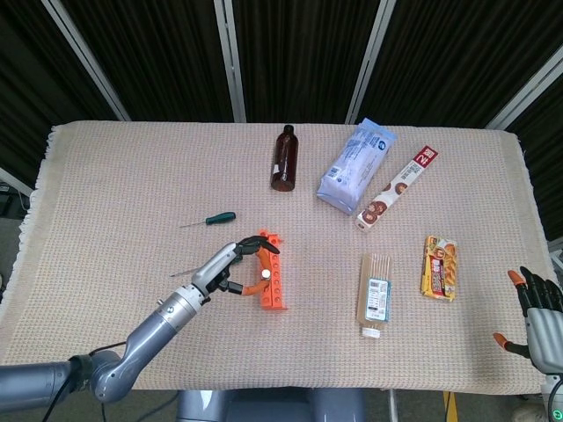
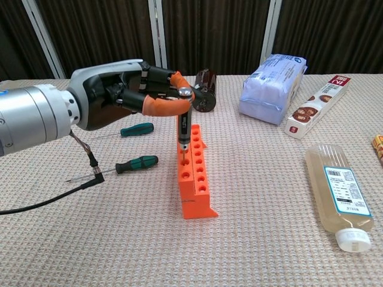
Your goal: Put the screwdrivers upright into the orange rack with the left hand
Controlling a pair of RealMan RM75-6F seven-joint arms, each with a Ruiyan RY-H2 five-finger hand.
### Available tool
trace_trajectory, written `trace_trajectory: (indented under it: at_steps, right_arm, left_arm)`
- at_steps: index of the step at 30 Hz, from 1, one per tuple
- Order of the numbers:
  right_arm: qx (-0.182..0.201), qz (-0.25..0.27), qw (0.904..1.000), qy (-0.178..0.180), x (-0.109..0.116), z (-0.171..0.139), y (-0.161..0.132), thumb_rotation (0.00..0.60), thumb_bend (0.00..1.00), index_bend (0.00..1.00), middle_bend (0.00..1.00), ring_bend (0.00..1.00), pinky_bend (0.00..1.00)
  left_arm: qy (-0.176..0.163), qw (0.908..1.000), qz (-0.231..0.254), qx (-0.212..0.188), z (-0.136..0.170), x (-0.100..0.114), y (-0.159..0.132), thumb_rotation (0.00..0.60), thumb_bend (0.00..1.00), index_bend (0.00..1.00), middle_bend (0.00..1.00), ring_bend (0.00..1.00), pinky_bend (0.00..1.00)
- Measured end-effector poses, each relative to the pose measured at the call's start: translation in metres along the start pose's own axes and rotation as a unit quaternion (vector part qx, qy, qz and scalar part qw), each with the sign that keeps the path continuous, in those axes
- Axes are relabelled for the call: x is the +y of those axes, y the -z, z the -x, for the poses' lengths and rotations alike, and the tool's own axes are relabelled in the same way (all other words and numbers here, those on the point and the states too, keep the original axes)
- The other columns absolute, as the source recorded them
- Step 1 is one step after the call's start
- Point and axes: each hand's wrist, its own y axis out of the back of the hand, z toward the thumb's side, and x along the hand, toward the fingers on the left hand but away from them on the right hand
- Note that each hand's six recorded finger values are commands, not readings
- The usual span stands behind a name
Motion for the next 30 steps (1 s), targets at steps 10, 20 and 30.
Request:
trace_trajectory:
  at_steps: [10, 20, 30]
  right_arm:
    - [-0.001, -0.002, 1.0000, -0.001, 0.000, 0.001, -0.001, 0.600, 0.02, 0.07, 0.00, 0.00, 0.00]
    - [-0.003, -0.002, 1.0000, -0.002, 0.000, 0.001, -0.001, 0.600, 0.02, 0.07, 0.00, 0.00, 0.00]
    - [-0.003, -0.001, 1.0000, -0.004, -0.001, 0.003, 0.000, 0.600, 0.02, 0.07, 0.00, 0.00, 0.00]
  left_arm:
    - [-0.010, 0.9998, -0.016, 0.003, -0.002, -0.003, 0.012, 0.600, 0.42, 0.68, 0.23, 0.06, 0.00]
    - [-0.011, 0.9994, -0.032, 0.002, -0.004, -0.007, 0.015, 0.600, 0.42, 0.68, 0.23, 0.05, 0.00]
    - [-0.008, 0.9994, -0.034, 0.005, -0.005, -0.010, 0.019, 0.600, 0.42, 0.67, 0.23, 0.05, 0.00]
